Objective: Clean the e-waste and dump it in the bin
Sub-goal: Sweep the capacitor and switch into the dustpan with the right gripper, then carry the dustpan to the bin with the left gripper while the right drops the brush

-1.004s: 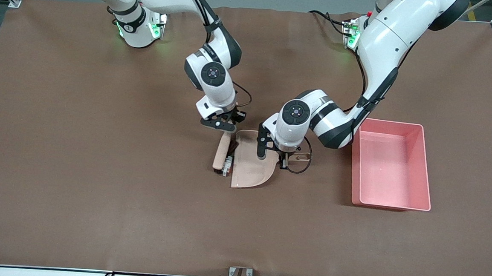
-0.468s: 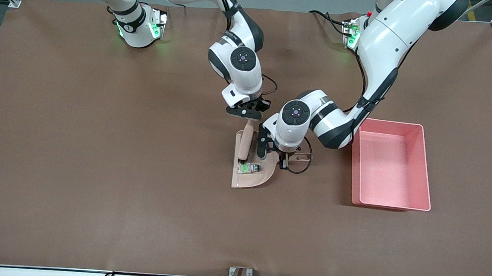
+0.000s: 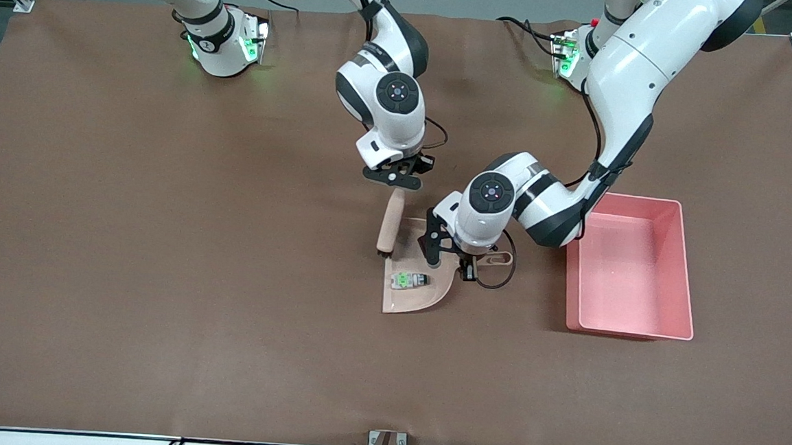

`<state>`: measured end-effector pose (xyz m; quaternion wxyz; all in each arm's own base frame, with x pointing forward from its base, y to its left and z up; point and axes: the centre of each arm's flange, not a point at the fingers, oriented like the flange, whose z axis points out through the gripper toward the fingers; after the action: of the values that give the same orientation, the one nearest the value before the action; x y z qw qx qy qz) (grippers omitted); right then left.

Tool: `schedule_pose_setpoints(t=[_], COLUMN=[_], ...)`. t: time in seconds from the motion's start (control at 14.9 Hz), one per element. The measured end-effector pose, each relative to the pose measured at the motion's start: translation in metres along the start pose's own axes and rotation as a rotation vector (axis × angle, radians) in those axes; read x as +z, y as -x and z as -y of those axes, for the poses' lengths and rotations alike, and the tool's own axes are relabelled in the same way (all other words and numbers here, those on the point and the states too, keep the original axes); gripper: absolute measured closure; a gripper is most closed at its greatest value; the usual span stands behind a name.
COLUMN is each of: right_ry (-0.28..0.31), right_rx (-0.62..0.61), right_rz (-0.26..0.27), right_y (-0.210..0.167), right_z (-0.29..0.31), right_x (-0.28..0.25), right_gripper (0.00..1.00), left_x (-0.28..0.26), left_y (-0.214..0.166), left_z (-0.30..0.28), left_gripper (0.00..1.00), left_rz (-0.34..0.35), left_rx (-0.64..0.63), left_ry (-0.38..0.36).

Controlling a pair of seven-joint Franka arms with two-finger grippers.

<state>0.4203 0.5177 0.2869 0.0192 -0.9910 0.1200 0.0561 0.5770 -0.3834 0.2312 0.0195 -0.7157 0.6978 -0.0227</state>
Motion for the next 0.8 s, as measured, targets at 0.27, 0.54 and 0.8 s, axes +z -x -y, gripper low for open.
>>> schedule_pose_setpoints(t=[0.27,0.54,0.8], right_ry=[-0.016,0.007,0.023], right_rx=[0.093,0.069,-0.052], right_rz=[-0.004,-0.017,0.014], right_y=[-0.071,-0.131,-0.147], right_z=[-0.066,-0.185,-0.324], right_x=[-0.053,-0.085,-0.087], right_gripper=[0.74,0.74,0.74], left_x=[-0.010,-0.028,-0.056], left_y=[0.009,0.025,0.047], left_z=[0.011,0.026,0.046], left_gripper=[0.66,0.66,0.66], left_rz=[-0.054,-0.114,-0.172], left_rx=[0.022,0.070,0.093], left_ry=[0.008,0.004,-0.023])
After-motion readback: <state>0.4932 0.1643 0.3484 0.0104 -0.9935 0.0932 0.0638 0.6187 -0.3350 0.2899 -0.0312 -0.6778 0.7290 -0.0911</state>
